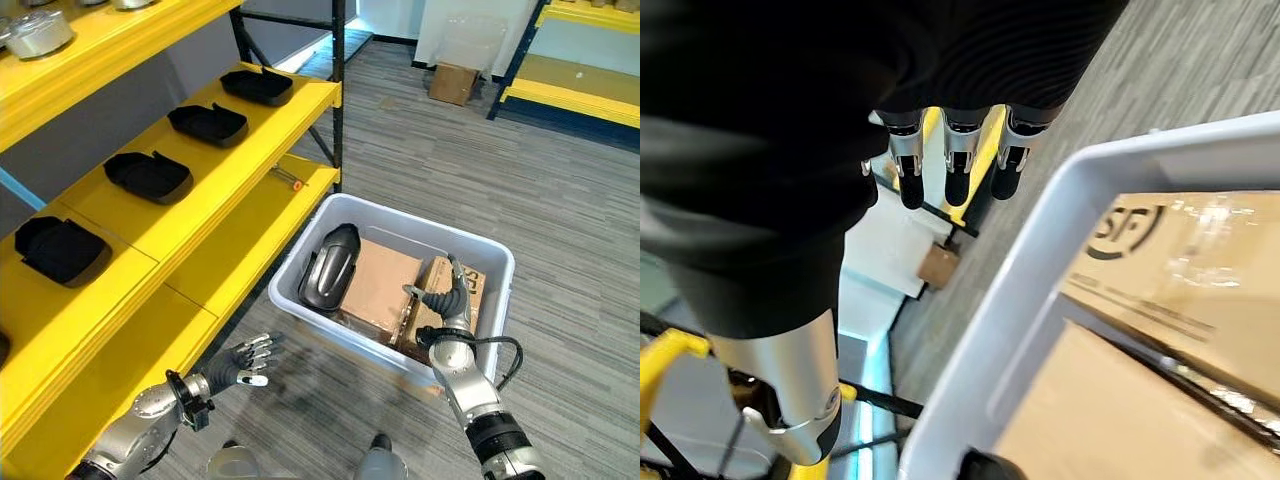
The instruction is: Move parts from the plastic box to the shelf.
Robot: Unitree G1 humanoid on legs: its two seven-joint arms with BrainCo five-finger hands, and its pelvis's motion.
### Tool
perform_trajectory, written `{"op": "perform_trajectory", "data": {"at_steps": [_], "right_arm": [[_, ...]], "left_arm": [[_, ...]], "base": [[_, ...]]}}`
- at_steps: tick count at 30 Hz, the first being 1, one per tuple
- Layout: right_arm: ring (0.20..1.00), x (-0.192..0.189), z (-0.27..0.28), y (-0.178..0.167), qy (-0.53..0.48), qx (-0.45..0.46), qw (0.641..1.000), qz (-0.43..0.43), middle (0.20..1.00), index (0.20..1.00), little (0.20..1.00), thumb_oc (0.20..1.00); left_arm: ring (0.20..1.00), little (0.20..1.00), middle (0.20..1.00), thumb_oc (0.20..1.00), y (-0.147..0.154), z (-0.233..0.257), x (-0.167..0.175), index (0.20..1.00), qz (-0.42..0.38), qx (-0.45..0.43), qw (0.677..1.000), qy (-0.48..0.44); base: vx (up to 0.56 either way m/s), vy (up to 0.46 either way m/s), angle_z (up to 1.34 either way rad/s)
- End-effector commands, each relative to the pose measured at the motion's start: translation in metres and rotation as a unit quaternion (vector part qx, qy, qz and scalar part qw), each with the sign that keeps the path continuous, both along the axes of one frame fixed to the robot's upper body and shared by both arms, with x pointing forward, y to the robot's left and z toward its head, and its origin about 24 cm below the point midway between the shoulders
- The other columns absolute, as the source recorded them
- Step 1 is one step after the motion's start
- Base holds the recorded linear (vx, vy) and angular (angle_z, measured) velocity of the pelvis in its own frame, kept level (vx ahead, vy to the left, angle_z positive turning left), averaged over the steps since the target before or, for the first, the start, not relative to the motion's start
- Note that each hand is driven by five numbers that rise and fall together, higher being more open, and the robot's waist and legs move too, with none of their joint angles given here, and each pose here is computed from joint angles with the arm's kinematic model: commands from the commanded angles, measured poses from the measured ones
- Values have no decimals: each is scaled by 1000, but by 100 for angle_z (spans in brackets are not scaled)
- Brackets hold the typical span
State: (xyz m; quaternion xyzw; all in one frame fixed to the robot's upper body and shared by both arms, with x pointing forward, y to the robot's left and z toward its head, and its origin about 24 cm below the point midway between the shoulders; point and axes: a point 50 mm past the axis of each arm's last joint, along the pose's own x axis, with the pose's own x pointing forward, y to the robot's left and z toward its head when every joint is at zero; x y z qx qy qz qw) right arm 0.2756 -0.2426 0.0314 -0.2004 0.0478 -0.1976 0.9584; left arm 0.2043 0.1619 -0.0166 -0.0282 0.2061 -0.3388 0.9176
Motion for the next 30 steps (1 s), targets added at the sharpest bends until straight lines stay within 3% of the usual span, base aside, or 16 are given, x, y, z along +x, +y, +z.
{"op": "perform_trajectory", "data": {"at_steps": [1, 9, 12, 18, 25, 30], "right_arm": [[1000, 7, 19, 20, -50, 51, 997, 36, 1000, 1000, 1000, 1000], [1000, 2, 13, 44, -72, 51, 992, 94, 1000, 1000, 1000, 1000], [1000, -1, 6, 42, -42, 69, 992, 93, 1000, 1000, 1000, 1000], [1000, 0, 1, 37, -33, 106, 992, 66, 1000, 1000, 1000, 1000], [1000, 33, 21, 35, -47, 140, 988, 34, 1000, 1000, 1000, 1000], [1000, 63, 41, 32, -59, 176, 983, -8, 1000, 1000, 1000, 1000]], "left_arm": [[1000, 1000, 1000, 1000, 3, 17, 9, 1000, 7, -28, 999, -40], [1000, 1000, 1000, 1000, -7, -9, -7, 1000, 40, -51, 998, 20], [1000, 1000, 1000, 1000, -11, -15, -11, 1000, 39, -42, 998, 23], [1000, 1000, 1000, 1000, -4, -6, -1, 1000, 39, -39, 998, 4], [1000, 1000, 1000, 1000, -13, 8, 12, 1000, 20, -36, 999, -21], [1000, 1000, 1000, 1000, -29, 27, 25, 1000, -29, -86, 995, -31]], "base": [[47, -65, 6], [193, 373, -35], [153, 424, -114], [-22, 54, 7], [-43, -2, 20], [-85, 14, 25]]}}
